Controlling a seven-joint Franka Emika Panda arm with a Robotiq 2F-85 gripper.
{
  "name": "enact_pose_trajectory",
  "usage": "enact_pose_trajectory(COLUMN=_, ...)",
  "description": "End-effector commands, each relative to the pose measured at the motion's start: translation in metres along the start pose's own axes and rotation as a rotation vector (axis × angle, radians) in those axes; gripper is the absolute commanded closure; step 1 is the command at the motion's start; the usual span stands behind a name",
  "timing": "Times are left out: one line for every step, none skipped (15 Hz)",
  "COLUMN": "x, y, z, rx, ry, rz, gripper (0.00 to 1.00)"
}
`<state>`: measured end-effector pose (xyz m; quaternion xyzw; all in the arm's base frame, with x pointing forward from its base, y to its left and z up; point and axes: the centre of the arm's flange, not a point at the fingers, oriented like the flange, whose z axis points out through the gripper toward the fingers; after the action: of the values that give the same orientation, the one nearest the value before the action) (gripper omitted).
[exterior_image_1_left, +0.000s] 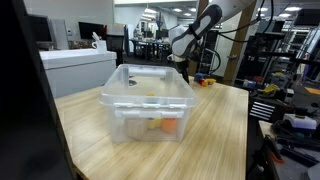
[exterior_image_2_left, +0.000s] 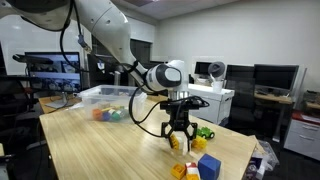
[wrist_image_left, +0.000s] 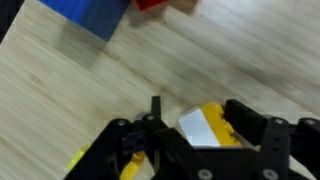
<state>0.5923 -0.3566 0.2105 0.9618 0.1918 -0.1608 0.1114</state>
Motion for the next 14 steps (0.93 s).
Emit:
enact_pose_trajectory(x=-0.008, y=-0.004, z=-0.011, rx=0.006, ry=0.002, rz=0.003, gripper=0.63)
enact_pose_trajectory(x=-0.009, y=-0.003, z=-0.017, rx=0.004, ry=0.009, rz=0.009, gripper=0.69)
enact_pose_trajectory(x=-0.010, y=-0.002, z=-0.027, rx=0.002, ry=0.022, rz=0.016, gripper=0.78)
enact_pose_trajectory(x=-0.011, y=0.000, z=-0.039, rx=-0.007, ry=0.043, rz=0.020, gripper=0.85)
enact_pose_trajectory(x=-0.011, y=0.002, z=-0.049, rx=-0.017, ry=0.060, rz=0.024, gripper=0.92)
enact_pose_trajectory(x=-0.011, y=0.003, z=-0.062, rx=-0.030, ry=0.083, rz=0.028, gripper=0.97)
enact_pose_trajectory(x=-0.011, y=0.003, z=-0.075, rx=-0.041, ry=0.106, rz=0.027, gripper=1.00)
enact_pose_trajectory(x=-0.012, y=0.002, z=-0.091, rx=-0.059, ry=0.135, rz=0.027, gripper=1.00)
enact_pose_trajectory(x=-0.012, y=0.002, z=-0.102, rx=-0.087, ry=0.148, rz=0.029, gripper=1.00)
enact_pose_trajectory(x=-0.012, y=0.001, z=-0.108, rx=-0.093, ry=0.144, rz=0.024, gripper=0.74)
enact_pose_trajectory(x=-0.012, y=0.000, z=-0.113, rx=-0.095, ry=0.148, rz=0.025, gripper=0.72)
enact_pose_trajectory(x=-0.012, y=0.000, z=-0.116, rx=-0.092, ry=0.151, rz=0.025, gripper=0.66)
enact_pose_trajectory(x=-0.012, y=0.000, z=-0.114, rx=-0.093, ry=0.142, rz=0.026, gripper=0.60)
enact_pose_trajectory(x=-0.012, y=0.001, z=-0.110, rx=-0.095, ry=0.131, rz=0.029, gripper=0.53)
